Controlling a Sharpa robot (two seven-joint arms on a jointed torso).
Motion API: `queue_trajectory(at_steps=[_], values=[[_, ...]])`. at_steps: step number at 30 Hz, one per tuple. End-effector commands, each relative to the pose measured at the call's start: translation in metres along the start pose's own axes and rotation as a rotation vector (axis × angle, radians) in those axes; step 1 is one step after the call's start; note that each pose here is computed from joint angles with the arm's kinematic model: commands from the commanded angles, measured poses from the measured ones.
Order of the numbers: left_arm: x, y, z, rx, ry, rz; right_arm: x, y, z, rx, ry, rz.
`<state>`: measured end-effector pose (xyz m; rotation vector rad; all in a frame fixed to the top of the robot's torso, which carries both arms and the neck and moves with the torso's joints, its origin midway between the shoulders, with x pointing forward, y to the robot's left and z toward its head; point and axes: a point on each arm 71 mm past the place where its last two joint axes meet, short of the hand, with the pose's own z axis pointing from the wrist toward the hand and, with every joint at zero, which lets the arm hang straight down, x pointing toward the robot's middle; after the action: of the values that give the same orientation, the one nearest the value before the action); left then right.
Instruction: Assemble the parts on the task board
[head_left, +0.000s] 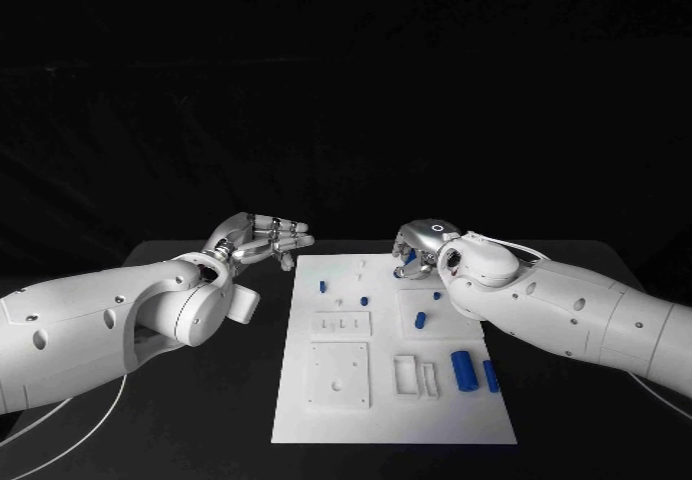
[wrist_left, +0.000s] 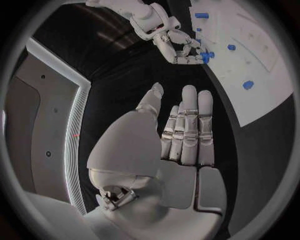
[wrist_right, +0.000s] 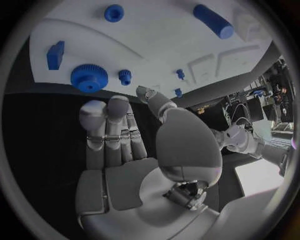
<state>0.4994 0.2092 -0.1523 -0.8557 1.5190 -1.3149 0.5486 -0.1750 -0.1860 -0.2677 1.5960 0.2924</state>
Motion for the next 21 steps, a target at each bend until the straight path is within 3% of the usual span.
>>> queue_trajectory(at_steps=[1,21], values=[[0.0016,-0.0042,0.0005,0.014,0.017,0.004,0.0037,0.0004,0.0004,0.004,0.026,-0.036],[0.0003,-0.0048,0.0012,0.015,0.013,0.006,0.0125,0.0013,0.0012,0.005,0.048,-0.042]])
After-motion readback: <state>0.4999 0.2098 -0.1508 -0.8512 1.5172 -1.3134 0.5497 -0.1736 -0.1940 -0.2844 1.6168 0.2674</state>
